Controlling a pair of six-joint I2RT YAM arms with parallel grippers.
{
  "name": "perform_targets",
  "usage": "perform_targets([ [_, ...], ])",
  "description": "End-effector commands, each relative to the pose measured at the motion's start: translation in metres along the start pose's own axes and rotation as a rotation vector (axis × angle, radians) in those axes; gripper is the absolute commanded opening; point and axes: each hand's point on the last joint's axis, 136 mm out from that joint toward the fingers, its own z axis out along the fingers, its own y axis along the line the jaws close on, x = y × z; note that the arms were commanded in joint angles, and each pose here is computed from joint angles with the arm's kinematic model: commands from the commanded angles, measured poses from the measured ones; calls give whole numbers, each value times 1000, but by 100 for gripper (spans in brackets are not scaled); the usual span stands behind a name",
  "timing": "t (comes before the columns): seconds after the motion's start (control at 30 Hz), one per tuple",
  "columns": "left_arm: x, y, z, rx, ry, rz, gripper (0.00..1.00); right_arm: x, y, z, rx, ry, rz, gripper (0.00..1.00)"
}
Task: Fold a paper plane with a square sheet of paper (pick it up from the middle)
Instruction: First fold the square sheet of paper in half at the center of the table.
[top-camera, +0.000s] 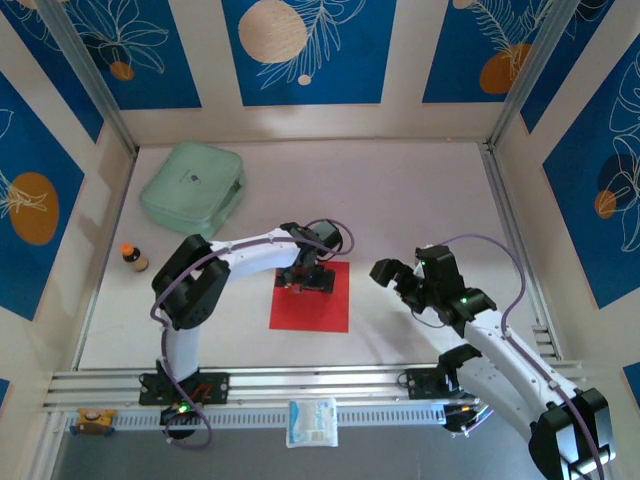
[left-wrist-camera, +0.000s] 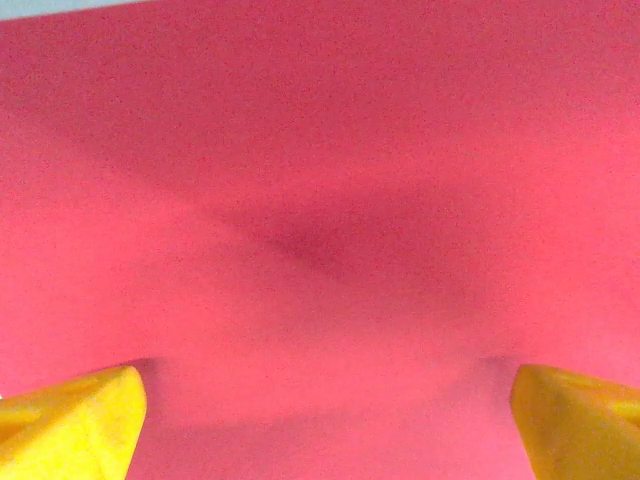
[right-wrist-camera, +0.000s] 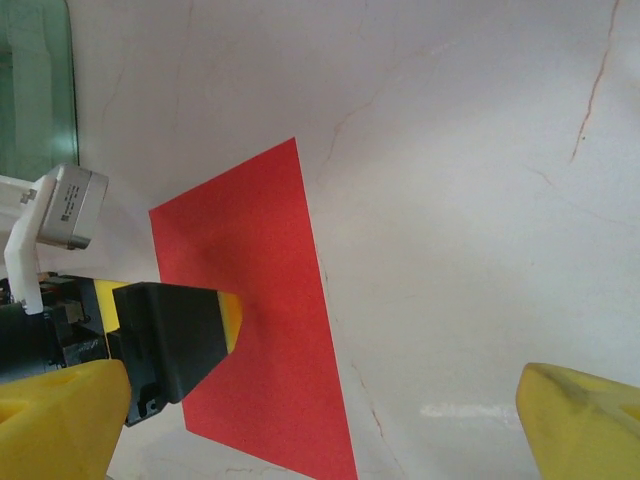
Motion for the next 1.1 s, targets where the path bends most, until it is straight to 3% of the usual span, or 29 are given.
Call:
perform_targets([
  [0.0,5,0,-1,-31,22,-29,94,3,2,0,-19,19,-21,99],
  [0.7,11,-12,7,-25,44,-51,99,7,-2,3,-5,38,5,99],
  [0.87,2,-7,-11,-34,-26,-65,99,8,-3,3,-2,45,5,99],
  [1.07,9,-15,-2,-10,17,-64,99,8,-5,6,0,42,15,99],
])
